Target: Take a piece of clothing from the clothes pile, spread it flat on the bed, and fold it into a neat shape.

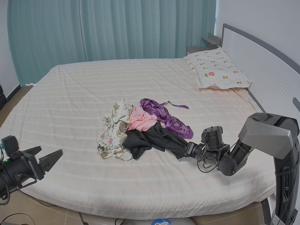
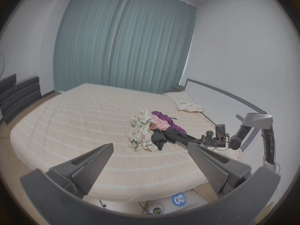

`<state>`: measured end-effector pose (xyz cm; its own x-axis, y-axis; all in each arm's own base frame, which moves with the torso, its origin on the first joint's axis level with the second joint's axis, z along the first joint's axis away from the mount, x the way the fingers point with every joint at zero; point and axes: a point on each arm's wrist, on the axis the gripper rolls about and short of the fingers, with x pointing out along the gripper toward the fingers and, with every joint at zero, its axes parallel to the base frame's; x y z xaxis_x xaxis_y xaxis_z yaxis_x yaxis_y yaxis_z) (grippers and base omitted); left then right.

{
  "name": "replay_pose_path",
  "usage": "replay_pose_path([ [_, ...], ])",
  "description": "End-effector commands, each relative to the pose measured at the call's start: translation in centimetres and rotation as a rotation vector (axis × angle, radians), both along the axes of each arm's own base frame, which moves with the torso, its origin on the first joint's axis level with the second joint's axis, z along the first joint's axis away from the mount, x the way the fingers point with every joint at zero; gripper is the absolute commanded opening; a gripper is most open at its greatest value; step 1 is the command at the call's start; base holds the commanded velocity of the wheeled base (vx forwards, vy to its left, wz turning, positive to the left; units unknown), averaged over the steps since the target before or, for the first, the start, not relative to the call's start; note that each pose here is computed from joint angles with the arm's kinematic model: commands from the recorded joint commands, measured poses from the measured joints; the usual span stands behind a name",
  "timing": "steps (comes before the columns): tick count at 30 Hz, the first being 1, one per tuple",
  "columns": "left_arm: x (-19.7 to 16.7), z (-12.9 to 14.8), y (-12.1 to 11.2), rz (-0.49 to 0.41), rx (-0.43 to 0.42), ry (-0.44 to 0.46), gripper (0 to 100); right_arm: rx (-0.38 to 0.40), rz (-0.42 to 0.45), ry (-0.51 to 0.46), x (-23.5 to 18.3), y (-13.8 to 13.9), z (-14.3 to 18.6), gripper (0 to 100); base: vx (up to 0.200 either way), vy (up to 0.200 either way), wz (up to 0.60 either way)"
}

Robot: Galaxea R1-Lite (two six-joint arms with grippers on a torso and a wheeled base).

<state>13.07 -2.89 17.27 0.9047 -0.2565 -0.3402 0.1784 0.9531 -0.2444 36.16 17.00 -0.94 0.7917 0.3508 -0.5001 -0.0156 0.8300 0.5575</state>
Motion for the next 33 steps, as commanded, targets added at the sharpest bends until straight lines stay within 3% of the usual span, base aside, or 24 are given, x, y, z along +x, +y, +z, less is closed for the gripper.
replay_pose_path([
  [1,19.6,-14.5,-12.7,-0.021,-0.037,0.481,100,0.111,-0.052,-0.059,-3.3,-1.8,2.6,0,0.000,0.000,0.00],
  [8,23.7,-17.6,-14.7,-0.016,-0.022,0.510,100,0.142,-0.077,-0.082,-3.2,-2.3,3.3,0,0.000,0.000,0.00],
  [21,25.7,-21.7,-20.2,-0.088,0.029,0.554,100,0.139,-0.093,-0.093,-3.1,-2.3,3.4,0,0.000,0.000,0.00],
  [28,27.4,-21.6,-22.1,-0.032,-0.021,0.556,100,0.138,-0.093,-0.092,-3.0,-2.2,3.3,0,0.000,0.000,0.00],
  [33,28.1,-21.8,-22.7,0.061,-0.037,0.572,100,0.139,-0.095,-0.095,-2.9,-2.3,3.4,0,0.000,0.000,0.00],
])
